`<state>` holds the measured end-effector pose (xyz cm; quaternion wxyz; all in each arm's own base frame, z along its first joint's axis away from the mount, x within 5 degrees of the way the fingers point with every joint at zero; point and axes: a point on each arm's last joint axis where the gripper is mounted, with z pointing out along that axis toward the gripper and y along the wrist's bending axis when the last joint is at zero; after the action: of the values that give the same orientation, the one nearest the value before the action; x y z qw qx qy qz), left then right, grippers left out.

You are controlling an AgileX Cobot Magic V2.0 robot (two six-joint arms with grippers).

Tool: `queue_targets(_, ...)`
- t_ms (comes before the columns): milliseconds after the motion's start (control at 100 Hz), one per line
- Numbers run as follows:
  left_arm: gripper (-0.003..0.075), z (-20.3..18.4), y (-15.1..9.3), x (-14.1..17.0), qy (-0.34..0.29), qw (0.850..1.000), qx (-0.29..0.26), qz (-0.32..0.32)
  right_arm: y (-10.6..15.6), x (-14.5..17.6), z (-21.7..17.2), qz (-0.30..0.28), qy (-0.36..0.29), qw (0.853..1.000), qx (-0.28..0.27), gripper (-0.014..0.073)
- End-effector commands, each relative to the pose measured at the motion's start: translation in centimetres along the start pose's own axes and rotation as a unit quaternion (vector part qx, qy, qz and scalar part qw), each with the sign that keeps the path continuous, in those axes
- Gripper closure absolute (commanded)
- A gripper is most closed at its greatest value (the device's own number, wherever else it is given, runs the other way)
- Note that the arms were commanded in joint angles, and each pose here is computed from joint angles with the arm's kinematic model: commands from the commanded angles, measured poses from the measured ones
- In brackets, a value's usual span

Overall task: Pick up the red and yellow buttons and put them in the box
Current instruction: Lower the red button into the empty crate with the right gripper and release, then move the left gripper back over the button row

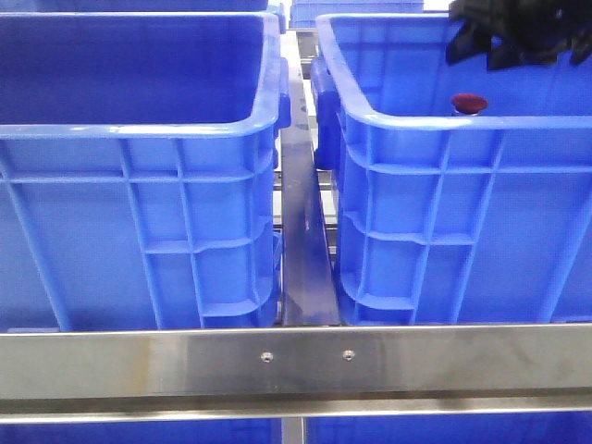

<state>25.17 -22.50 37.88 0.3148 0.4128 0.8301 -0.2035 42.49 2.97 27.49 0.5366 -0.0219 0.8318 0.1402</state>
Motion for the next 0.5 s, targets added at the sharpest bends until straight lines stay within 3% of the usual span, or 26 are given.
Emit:
queue_targets(0,0.0208,-2.4,-0.6,-1.6,-0.066,0.998,-0.004,0.002,1.2,-3.5,-3.3,-0.015,-0.055,0.998,-0.011,0.0141)
queue_targets(490,0.0208,-2.4,-0.6,-1.5,-0.065,0.998,-0.005,0.003,3.5,-1.4,-13.1,-0.024,-0.074,0.997,-0.020,0.0143)
